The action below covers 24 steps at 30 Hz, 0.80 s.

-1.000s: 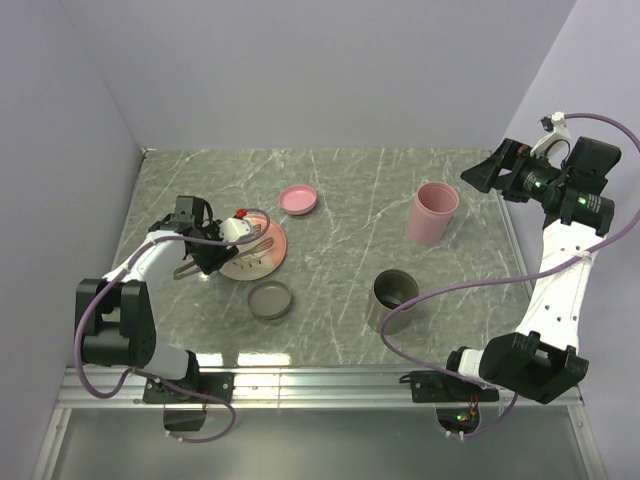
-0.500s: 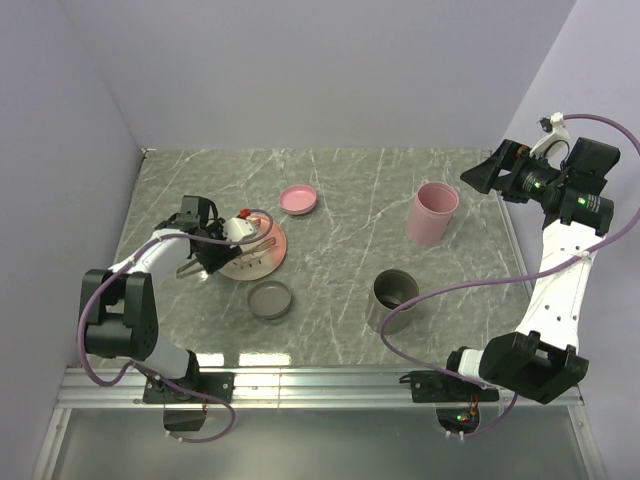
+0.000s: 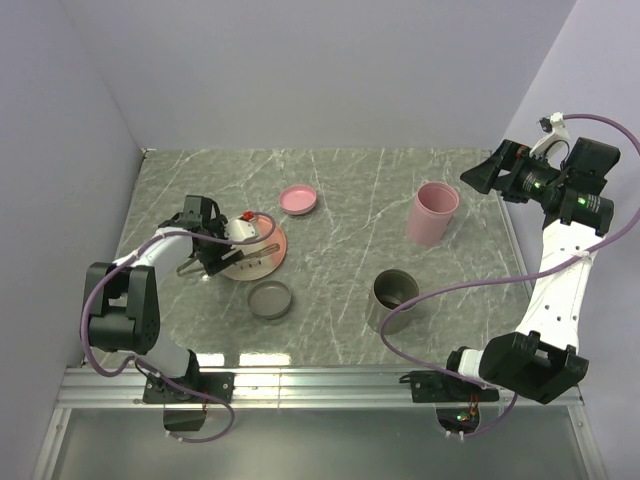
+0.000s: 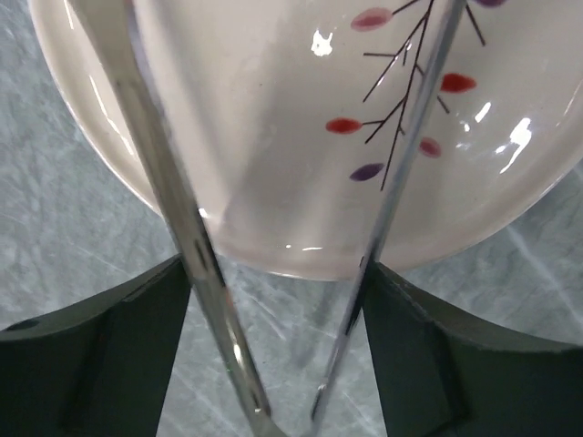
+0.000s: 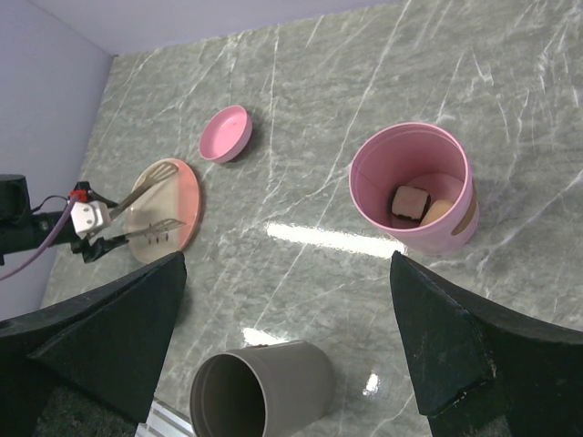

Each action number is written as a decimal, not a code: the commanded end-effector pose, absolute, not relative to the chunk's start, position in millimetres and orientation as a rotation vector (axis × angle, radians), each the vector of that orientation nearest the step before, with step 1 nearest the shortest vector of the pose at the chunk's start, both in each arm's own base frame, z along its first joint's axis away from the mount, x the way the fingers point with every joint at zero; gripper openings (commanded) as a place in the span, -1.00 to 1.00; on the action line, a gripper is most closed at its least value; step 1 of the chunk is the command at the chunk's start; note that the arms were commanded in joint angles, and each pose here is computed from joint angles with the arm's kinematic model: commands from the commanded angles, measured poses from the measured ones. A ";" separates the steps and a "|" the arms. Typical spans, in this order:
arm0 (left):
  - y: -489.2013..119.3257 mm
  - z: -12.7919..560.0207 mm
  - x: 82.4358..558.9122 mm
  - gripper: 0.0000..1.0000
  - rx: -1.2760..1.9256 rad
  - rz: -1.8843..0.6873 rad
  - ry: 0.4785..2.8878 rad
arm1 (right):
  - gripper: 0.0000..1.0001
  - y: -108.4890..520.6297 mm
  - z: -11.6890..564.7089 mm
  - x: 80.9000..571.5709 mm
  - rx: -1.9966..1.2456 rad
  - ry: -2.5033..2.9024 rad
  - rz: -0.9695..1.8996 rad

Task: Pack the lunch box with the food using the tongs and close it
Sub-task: Place the clamp on the plate.

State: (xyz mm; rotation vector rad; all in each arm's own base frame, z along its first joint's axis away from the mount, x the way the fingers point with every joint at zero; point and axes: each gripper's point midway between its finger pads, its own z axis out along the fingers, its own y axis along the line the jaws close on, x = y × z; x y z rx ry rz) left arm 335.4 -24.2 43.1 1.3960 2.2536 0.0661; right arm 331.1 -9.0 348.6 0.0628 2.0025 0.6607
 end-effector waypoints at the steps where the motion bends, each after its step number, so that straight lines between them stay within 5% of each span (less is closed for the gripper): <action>1: -27.1 56.5 344.6 0.64 1.420 0.080 2.210 | 0.99 -5.4 366.9 328.2 0.013 1.955 0.635; 12: -35.1 89.9 344.8 0.75 1.400 0.038 2.174 | 0.99 -5.3 370.1 328.6 0.005 1.950 0.633; 13: -37.4 101.4 348.1 0.98 1.390 0.037 2.152 | 0.99 -5.5 370.0 328.5 0.004 1.949 0.630; 24: -81.0 182.9 296.6 0.99 1.514 -0.194 1.933 | 0.99 -7.4 373.1 325.8 -0.019 1.945 0.592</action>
